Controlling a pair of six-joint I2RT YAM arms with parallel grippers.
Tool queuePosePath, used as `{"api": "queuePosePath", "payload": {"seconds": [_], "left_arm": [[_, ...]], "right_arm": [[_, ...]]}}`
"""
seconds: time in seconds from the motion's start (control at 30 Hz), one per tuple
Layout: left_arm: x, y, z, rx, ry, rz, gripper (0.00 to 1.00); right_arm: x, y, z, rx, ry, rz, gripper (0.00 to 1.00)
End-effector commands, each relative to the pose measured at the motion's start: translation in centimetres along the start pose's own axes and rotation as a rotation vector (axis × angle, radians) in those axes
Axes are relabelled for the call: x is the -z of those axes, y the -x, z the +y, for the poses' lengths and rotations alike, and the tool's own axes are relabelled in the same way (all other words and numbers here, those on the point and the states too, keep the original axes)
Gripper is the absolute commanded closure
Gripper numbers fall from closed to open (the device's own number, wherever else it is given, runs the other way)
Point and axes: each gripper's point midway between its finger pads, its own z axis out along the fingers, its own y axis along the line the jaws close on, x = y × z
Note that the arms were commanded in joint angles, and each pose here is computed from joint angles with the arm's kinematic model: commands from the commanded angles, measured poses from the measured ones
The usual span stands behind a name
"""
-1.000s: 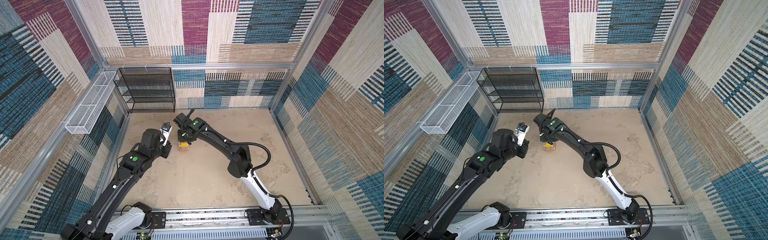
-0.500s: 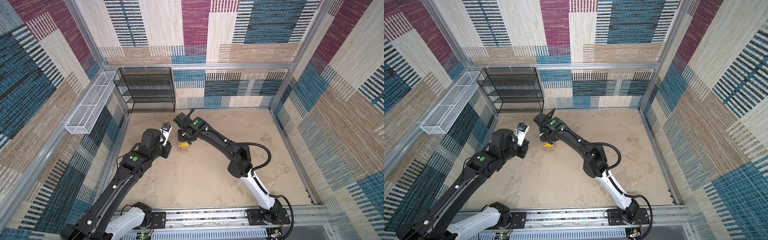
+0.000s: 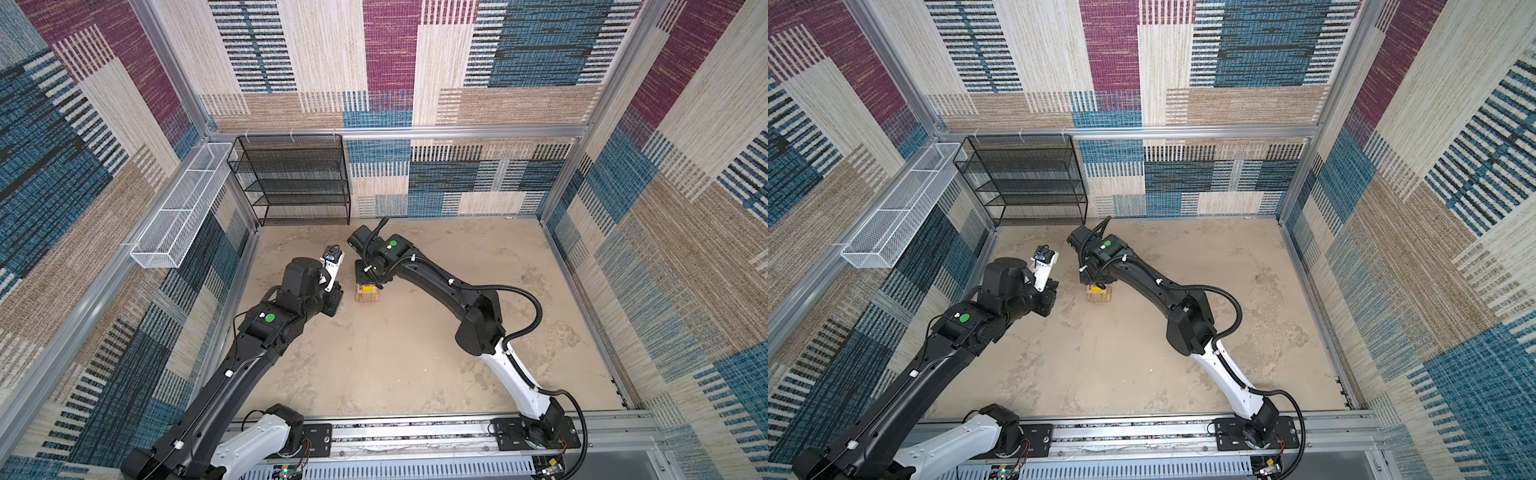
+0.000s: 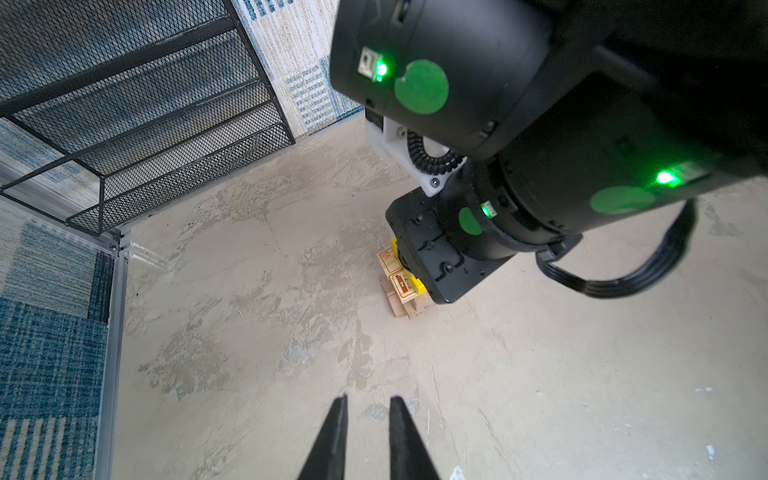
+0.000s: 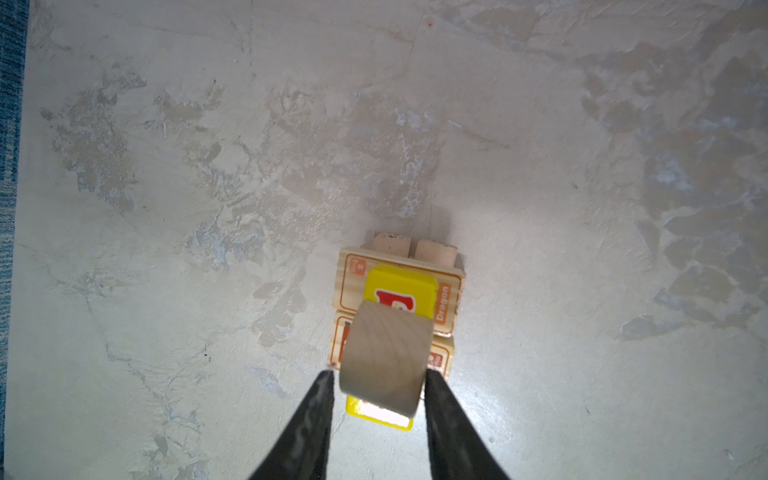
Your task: Build the wood block tower
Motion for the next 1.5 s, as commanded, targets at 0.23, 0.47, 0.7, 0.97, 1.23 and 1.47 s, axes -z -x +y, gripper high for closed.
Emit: {"api": "queuePosePath", "payload": {"seconds": [0.23,0.47,0.7,0.97,1.23,1.47], "left_arm": [[0.0,0.4,0.2,0.011,0.01,-0.016,0.78],[0.0,0.4,0.2,0.013,0.008,-0.014,0.78],[0.0,0.5,0.3,0.014,0.016,-0.015,0.78],[0.1,0.4,0.9,0.014,0.046,-0.021,0.78],[0.5,0.3,2.1,0.023,0.108,-0.037,0.74],[0.7,0.6,3.6,0.065,0.162,-0.049,0.45]], "right_arm": [[0.0,0.4,0.6,0.014,0.018,-0.016,0.6],[0.2,0.4,0.6,0.018,0.022,-0.016,0.6],[1.2,0.7,0.6,0.014,0.021,-0.028,0.54],[2.7,1.1,0.7,0.011,0.037,-0.04,0.5],[6.1,1.9,1.0,0.021,0.064,-0.08,0.49],[10.6,3.8,0.5,0.093,0.072,-0.204,0.49]]}}
